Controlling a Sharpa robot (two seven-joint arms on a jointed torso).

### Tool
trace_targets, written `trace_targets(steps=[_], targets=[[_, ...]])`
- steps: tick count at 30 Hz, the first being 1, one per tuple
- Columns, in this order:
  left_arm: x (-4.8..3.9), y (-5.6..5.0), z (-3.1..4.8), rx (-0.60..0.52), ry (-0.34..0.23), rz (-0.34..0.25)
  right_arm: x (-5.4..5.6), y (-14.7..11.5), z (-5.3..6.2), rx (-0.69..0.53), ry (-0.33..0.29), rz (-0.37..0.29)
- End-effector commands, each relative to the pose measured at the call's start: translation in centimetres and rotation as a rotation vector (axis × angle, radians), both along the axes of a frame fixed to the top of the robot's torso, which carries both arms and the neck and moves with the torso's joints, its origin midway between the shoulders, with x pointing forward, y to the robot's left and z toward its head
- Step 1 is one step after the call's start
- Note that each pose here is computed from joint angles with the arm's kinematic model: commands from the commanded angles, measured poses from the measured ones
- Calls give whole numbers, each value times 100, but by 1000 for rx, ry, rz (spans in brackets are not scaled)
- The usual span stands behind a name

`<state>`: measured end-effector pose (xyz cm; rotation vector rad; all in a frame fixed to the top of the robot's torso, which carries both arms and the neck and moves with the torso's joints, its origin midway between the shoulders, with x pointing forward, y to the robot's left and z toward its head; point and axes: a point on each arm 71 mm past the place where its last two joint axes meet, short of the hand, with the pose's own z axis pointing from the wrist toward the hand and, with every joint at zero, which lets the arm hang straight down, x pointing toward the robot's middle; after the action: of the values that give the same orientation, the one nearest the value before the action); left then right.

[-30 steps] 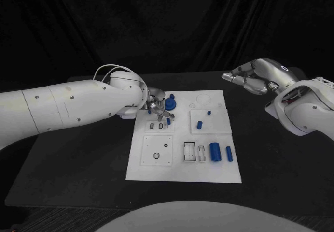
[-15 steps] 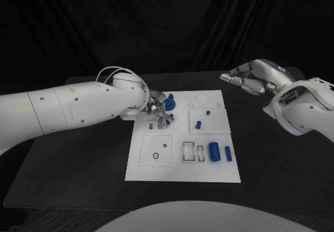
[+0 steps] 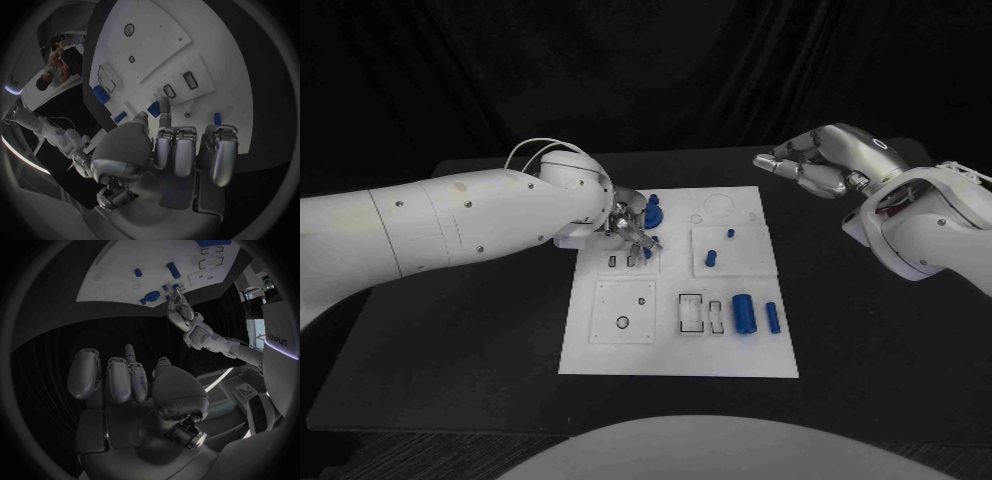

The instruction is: Assemble the parts on the task board

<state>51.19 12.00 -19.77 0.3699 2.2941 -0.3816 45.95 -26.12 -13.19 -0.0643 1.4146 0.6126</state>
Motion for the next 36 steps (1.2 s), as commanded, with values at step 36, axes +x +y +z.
trace_targets(steps=[36], targets=[[1, -81, -35, 25, 32, -37, 16, 8, -58, 19, 40, 0]])
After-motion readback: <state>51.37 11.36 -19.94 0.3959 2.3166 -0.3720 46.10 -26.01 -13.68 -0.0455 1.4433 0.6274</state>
